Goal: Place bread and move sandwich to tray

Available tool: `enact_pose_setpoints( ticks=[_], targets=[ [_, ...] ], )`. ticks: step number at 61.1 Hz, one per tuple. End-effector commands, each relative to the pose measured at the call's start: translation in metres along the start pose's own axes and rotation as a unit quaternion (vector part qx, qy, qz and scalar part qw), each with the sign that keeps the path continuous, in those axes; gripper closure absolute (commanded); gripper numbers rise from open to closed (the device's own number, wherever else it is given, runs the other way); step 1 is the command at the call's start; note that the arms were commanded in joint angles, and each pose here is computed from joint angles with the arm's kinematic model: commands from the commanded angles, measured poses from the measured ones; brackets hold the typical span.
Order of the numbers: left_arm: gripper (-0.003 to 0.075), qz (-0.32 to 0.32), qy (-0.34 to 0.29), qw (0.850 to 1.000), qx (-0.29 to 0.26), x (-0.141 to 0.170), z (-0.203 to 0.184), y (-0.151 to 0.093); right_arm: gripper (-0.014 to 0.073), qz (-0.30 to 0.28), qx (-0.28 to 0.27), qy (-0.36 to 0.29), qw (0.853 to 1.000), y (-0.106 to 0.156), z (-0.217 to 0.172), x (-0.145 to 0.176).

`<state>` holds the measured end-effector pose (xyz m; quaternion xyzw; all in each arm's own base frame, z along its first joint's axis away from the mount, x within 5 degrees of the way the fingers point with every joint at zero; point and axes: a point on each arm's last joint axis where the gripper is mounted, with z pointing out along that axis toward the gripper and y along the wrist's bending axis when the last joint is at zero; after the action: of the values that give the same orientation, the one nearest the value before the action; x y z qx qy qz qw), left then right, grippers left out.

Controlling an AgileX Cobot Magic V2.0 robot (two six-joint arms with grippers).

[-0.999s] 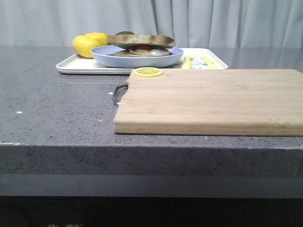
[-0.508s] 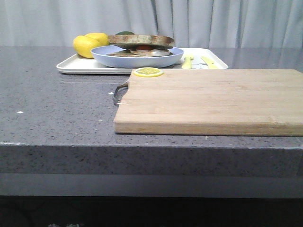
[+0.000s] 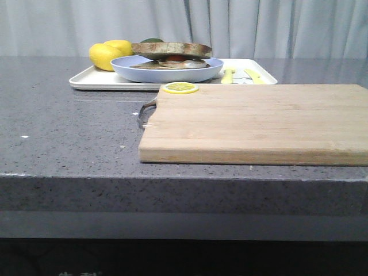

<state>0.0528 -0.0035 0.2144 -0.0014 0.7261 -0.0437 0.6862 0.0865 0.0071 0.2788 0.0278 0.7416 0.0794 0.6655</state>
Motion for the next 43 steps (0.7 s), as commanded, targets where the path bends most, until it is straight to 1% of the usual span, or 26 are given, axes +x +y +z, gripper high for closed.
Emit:
enact_pose_setpoints(
  ticks=[1, 5, 7, 11, 43],
  targets=[
    [0.0741, -0.009, -0.08, 0.997, -0.001, -0.0054, -0.0008, 0.0005, 0.0655, -0.001, -0.005, -0.05, 0.999, 0.002, -0.001, -0.0163],
    [0.0741, -0.009, -0.084, 0.996, -0.001, 0.0021, 0.0013, 0.0011, 0.0655, -0.001, -0.005, -0.051, 0.999, 0.002, -0.001, -0.0164],
    [0.0741, -0.009, -0.069, 0.998, -0.001, 0.0035, 0.0014, 0.0011, 0.0655, -0.001, -0.005, -0.051, 0.999, 0.002, -0.001, -0.0164],
    [0.0741, -0.009, -0.078, 0.997, -0.001, 0.0022, 0.0012, 0.0011, 0.0655, -0.001, -0.005, -0.051, 0.999, 0.002, -0.001, -0.0164],
    [0.0741, -0.009, -0.077, 0.997, -0.001, 0.0025, 0.0013, 0.0011, 0.0655, -0.001, -0.005, -0.051, 0.999, 0.002, -0.001, -0.0164]
  ],
)
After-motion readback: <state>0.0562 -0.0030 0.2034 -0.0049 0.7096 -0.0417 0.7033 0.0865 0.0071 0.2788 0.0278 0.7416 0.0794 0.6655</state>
